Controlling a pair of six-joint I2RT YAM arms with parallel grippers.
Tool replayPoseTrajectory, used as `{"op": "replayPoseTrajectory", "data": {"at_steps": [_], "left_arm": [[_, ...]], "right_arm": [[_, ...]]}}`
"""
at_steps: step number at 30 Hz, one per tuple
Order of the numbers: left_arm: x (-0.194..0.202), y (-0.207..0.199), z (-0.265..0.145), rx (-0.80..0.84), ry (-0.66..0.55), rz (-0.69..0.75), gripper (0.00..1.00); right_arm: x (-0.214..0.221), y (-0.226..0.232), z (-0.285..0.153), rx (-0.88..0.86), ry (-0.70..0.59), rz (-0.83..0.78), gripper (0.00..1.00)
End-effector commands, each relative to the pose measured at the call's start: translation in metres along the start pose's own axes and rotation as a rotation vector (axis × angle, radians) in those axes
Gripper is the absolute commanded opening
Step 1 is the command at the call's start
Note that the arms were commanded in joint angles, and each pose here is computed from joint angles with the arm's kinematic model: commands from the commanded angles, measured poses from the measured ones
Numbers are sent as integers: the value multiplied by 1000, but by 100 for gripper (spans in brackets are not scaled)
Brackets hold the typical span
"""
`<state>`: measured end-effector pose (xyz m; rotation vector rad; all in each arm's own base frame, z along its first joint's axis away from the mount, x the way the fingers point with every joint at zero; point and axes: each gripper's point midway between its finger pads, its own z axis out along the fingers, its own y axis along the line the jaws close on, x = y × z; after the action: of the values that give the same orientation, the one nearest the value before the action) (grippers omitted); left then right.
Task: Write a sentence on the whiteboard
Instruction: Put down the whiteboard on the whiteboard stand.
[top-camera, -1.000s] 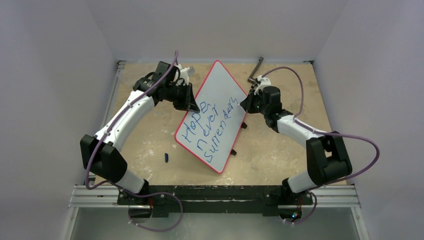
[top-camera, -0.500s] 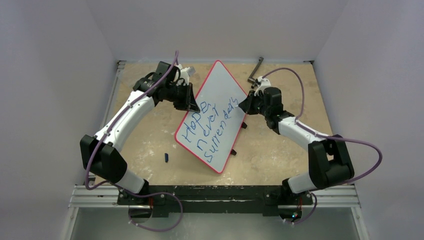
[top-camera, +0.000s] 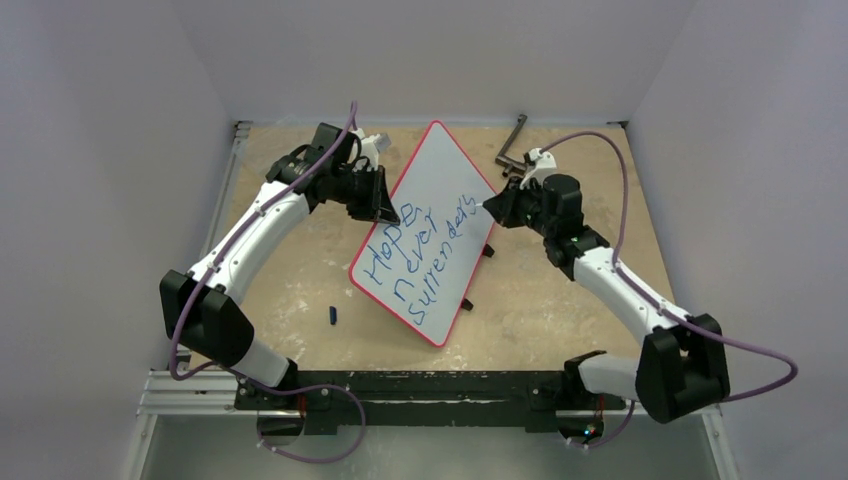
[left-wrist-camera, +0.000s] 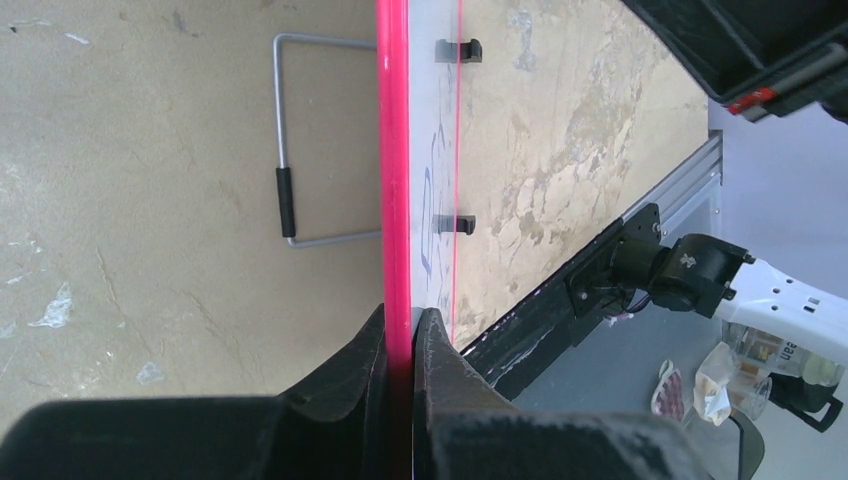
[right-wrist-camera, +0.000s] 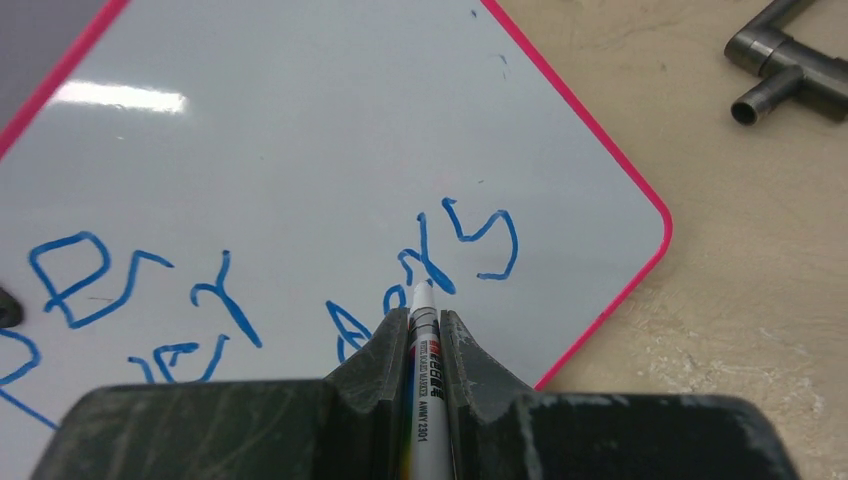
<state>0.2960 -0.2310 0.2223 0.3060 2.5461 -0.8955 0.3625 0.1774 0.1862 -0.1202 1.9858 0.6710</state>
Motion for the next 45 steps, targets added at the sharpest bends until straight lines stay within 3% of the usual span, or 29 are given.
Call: {"op": "replayPoseTrajectory", "data": {"at_steps": [1, 6, 9, 17, 45], "left_arm": [[9, 40, 4, -198, 16, 130, 0], [11, 42, 6, -202, 22, 128, 1], [11, 43, 6, -203, 18, 133, 8], [18, 54, 13, -237, 51, 133, 15], [17, 75, 9, -353, 34, 139, 61]], "right_arm": [[-21, 11, -24, -5, -73, -15, 0], [-27, 15, -41, -3, -104, -13, 0], [-29, 17, -48, -6, -121, -12, 0], [-23, 17, -54, -6, -123, -7, 0], [-8, 12, -57, 0, -115, 6, 0]]}}
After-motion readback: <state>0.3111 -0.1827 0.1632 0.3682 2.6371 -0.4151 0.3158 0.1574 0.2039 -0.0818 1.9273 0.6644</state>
